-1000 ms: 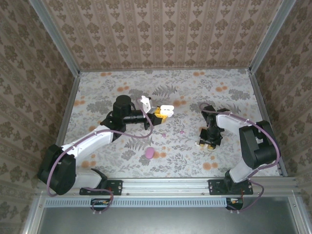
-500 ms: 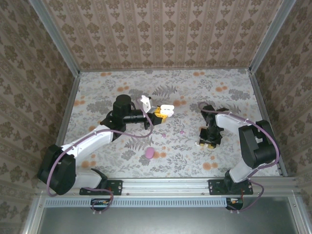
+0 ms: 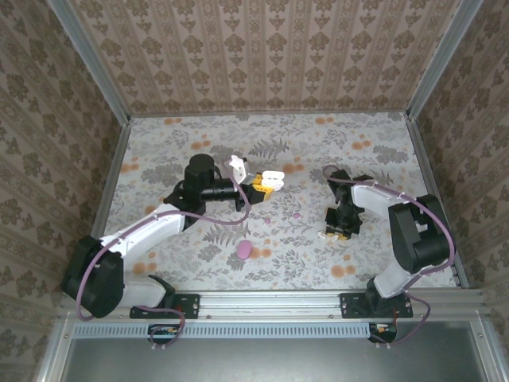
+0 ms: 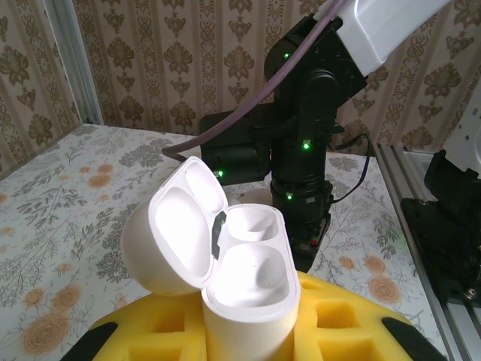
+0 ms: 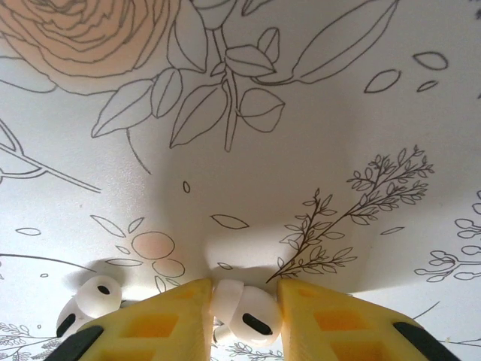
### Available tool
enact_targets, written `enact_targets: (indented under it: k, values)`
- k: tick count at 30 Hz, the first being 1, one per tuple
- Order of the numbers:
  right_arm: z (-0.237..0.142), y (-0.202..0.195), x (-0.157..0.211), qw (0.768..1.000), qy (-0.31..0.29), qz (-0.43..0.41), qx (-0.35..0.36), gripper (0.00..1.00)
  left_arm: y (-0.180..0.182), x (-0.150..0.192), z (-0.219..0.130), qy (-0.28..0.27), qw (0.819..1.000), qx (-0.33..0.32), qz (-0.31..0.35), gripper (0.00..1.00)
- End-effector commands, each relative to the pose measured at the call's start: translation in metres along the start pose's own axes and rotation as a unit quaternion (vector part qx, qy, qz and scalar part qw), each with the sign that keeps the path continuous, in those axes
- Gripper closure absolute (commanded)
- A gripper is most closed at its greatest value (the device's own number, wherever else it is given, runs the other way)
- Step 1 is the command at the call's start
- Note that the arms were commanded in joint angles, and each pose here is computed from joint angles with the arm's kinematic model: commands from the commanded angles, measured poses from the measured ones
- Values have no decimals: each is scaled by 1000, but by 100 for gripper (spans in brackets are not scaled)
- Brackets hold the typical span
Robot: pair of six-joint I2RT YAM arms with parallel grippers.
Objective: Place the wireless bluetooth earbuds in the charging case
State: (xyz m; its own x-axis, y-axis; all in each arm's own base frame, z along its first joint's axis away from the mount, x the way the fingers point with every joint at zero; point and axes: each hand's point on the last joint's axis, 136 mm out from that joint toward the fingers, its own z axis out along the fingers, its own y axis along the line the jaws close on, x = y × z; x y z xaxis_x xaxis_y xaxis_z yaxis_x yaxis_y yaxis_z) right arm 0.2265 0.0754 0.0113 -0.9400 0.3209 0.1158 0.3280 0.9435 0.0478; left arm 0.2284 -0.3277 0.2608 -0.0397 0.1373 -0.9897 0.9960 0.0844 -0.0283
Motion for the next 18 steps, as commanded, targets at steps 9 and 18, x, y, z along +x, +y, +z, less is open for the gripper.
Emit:
enact_targets:
  k: [9, 18]
  values:
    - [-35, 10, -11, 998, -56, -21, -28, 76, -2, -14, 3, -11, 1000, 14, 15, 93]
    - [-130, 41, -32, 966, -211, -105, -107, 76, 0, 0, 15, 1, 999, 42, -7, 93]
